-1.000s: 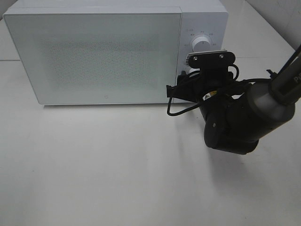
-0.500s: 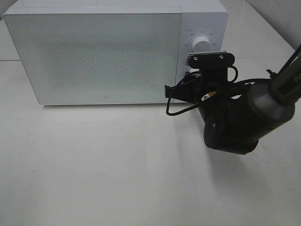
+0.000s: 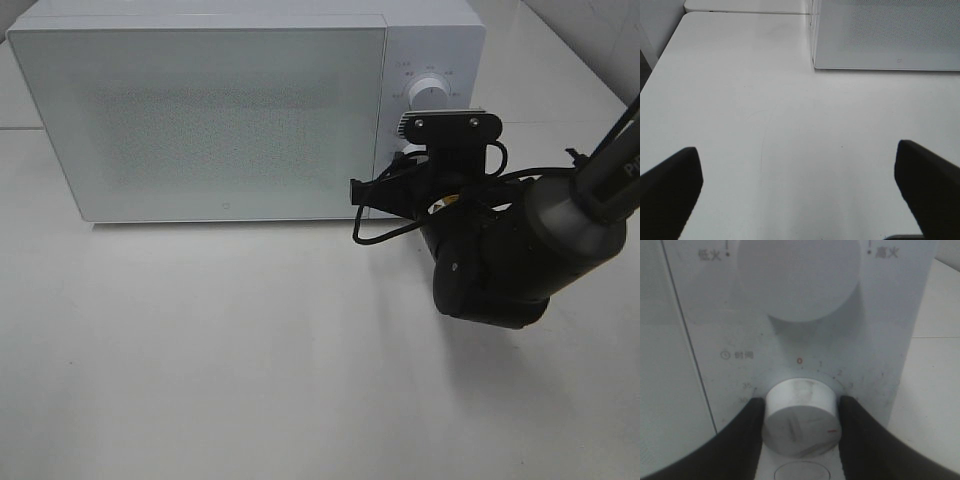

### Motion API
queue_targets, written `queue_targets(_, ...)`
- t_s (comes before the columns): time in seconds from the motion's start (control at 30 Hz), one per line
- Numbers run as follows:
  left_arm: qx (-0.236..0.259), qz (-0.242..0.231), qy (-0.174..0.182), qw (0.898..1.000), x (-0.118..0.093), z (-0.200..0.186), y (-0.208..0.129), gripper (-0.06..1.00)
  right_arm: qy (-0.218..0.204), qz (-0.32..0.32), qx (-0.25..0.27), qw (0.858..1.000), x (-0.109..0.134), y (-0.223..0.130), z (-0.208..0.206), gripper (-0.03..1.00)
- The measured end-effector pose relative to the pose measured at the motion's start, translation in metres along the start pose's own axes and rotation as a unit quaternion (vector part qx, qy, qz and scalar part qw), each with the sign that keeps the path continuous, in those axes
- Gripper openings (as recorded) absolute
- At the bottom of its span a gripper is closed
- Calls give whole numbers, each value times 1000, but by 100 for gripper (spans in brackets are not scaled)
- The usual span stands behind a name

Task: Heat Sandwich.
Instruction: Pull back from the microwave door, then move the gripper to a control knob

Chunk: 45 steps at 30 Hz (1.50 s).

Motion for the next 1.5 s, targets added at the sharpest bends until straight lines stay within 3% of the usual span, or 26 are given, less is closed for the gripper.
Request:
queue_targets(0.4, 0, 0, 0, 1000, 0, 0, 0, 99, 4, 93, -1, 996, 1, 0, 0, 44)
queue_targets(0.77, 0, 0, 0, 1000, 0, 0, 0, 99, 14, 250, -5, 968, 4, 2, -1, 44)
queue_targets(0.8, 0, 0, 0, 1000, 0, 0, 0, 99, 15, 286, -4, 958, 4, 1, -1, 44)
queue_targets(0.9, 0, 0, 0, 1000, 0, 0, 0, 99, 15, 325, -5, 946, 4, 1, -2, 44)
queue_targets(1.0, 0, 0, 0, 1000, 0, 0, 0, 99, 17, 400, -3, 916, 4, 2, -2, 44)
queue_targets(1.03, 0, 0, 0, 1000, 0, 0, 0, 99, 17, 400, -3, 916, 4, 2, -2, 44)
queue_targets(1.13, 0, 0, 0, 1000, 0, 0, 0, 99, 18, 476, -3, 879, 4, 2, -2, 44)
queue_targets(1.23, 0, 0, 0, 1000, 0, 0, 0, 99, 18, 509, -2, 861, 4, 2, -2, 44)
queue_targets(1.27, 0, 0, 0, 1000, 0, 0, 0, 99, 18, 541, -1, 841, 4, 2, -2, 44)
queue_targets(1.3, 0, 0, 0, 1000, 0, 0, 0, 99, 18, 557, -2, 830, 4, 2, -2, 44)
queue_targets(1.37, 0, 0, 0, 1000, 0, 0, 0, 99, 18, 569, -1, 822, 4, 2, -2, 44)
queue_targets(1.4, 0, 0, 0, 1000, 0, 0, 0, 99, 18, 600, -1, 800, 4, 2, -2, 44)
queue_targets(1.47, 0, 0, 0, 1000, 0, 0, 0, 99, 16, 628, -3, 778, 2, 2, -2, 44)
queue_targets(1.5, 0, 0, 0, 1000, 0, 0, 0, 99, 16, 628, -3, 778, 2, 2, -2, 44)
Point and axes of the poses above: a point on each arm's last joint axis where the gripper is mounted, z pointing out along that axis toward the gripper, x along the wrist's bending axis when the last joint is at zero, y = z × x, the point moved 10 cm from there along z, pointing out along that axis toward the gripper, and after that the axes turned 9 degrees about -z, right-handed, at the moved point
